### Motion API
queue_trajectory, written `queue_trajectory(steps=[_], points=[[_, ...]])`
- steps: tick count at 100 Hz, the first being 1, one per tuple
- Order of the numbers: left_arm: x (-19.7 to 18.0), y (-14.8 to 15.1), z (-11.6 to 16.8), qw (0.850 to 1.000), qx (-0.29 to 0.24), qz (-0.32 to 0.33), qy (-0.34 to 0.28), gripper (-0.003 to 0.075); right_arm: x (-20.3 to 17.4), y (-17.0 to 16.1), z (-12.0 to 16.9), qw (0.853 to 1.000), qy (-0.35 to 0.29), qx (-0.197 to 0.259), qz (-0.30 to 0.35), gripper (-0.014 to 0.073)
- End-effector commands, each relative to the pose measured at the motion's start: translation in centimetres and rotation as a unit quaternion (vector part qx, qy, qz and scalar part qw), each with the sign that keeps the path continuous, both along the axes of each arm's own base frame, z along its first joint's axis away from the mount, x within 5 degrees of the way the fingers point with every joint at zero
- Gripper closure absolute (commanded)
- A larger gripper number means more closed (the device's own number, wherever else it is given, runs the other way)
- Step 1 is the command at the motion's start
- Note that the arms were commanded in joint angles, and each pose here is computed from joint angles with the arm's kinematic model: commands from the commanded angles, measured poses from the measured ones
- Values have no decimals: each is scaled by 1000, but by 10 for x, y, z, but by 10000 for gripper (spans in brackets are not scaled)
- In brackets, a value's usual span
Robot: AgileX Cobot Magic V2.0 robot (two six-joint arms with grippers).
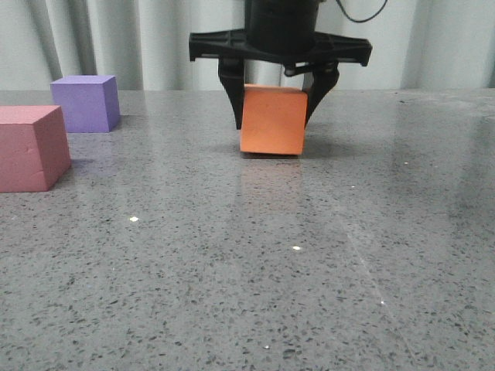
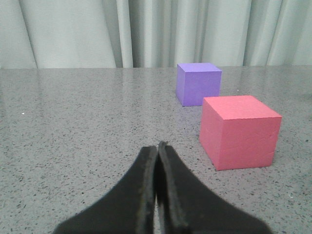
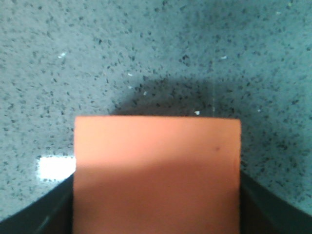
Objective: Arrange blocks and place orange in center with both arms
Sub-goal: 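Carry the orange cube with the right gripper to the table center and lower it, then open the right gripper and lift it away from the orange cube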
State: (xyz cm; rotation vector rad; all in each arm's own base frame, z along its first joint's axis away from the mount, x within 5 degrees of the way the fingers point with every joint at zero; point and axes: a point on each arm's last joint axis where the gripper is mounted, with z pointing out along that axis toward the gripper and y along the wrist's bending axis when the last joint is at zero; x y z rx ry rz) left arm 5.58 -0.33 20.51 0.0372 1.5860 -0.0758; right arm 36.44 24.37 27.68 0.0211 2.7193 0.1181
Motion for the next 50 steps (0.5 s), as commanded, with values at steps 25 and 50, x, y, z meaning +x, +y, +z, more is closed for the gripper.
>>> queue_trajectory(steps=[25, 50], points=[[0, -1, -9, 1000, -2, -6, -30, 739, -3, -1, 25, 999, -35, 26, 3, 141], [0, -1, -9, 1000, -2, -6, -30, 739, -4, -1, 27, 999, -35, 24, 11, -49]])
